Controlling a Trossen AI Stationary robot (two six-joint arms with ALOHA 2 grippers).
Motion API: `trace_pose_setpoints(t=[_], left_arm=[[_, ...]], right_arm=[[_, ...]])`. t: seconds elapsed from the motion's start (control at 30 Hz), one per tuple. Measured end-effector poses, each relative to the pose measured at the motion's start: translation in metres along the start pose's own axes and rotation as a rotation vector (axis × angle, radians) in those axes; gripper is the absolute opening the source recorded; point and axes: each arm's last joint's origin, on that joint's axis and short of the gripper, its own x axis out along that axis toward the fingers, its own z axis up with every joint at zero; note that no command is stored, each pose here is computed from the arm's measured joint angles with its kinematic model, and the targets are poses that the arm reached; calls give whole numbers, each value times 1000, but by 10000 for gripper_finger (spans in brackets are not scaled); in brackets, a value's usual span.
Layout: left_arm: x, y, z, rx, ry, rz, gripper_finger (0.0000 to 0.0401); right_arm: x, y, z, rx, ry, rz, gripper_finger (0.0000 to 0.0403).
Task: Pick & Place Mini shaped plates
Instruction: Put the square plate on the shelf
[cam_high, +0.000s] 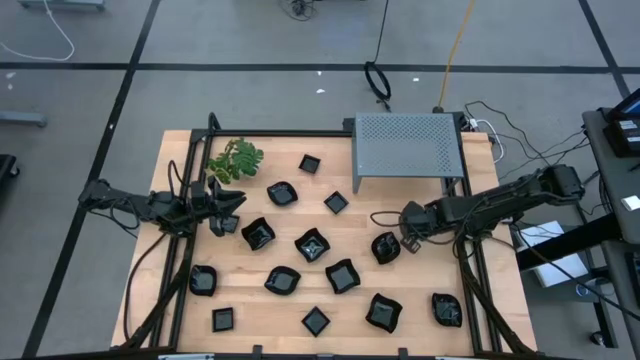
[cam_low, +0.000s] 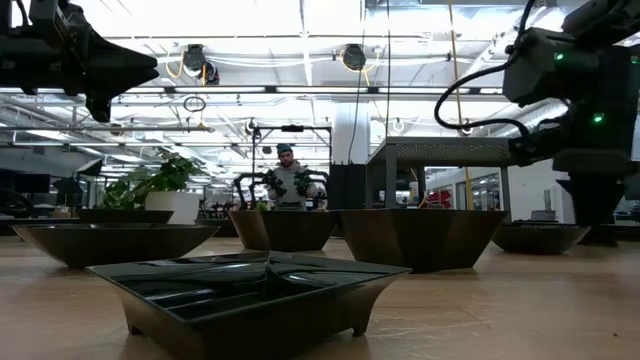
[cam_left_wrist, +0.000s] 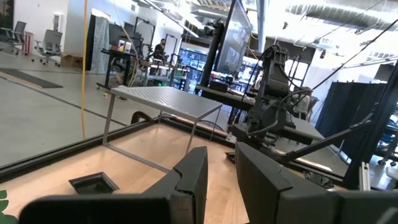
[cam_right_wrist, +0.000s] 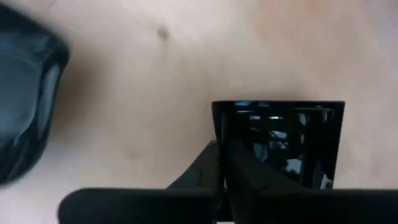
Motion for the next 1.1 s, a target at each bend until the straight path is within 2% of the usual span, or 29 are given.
trace_pose_setpoints(t=[0.1,0.3,0.47,0.57,0.63,0.77,0.9,1.0,1.1], left_arm=[[0,0,0,0,0,0,86],[0,0,0,0,0,0,86],[0,0,0,0,0,0,86],[0,0,0,0,0,-1,86],[0,0,0,0,0,-1,86],[0,0,0,0,0,0,86],[0,0,0,0,0,0,86],[0,0,0,0,0,-1,86],[0,0,0,0,0,-1,86]], right_arm=[[-15,4,-1,-73,-7,91,3],[-64,15,2,-276,-184,310,1],[-97,20,0,-485,-380,473,1],[-111,23,3,-546,-539,540,0],[-118,22,7,-527,-646,521,0],[-126,17,20,-405,-821,413,0],[-144,7,37,-420,-930,296,0],[-159,-7,51,-378,-964,122,0],[-170,-33,63,-266,-868,-105,0]])
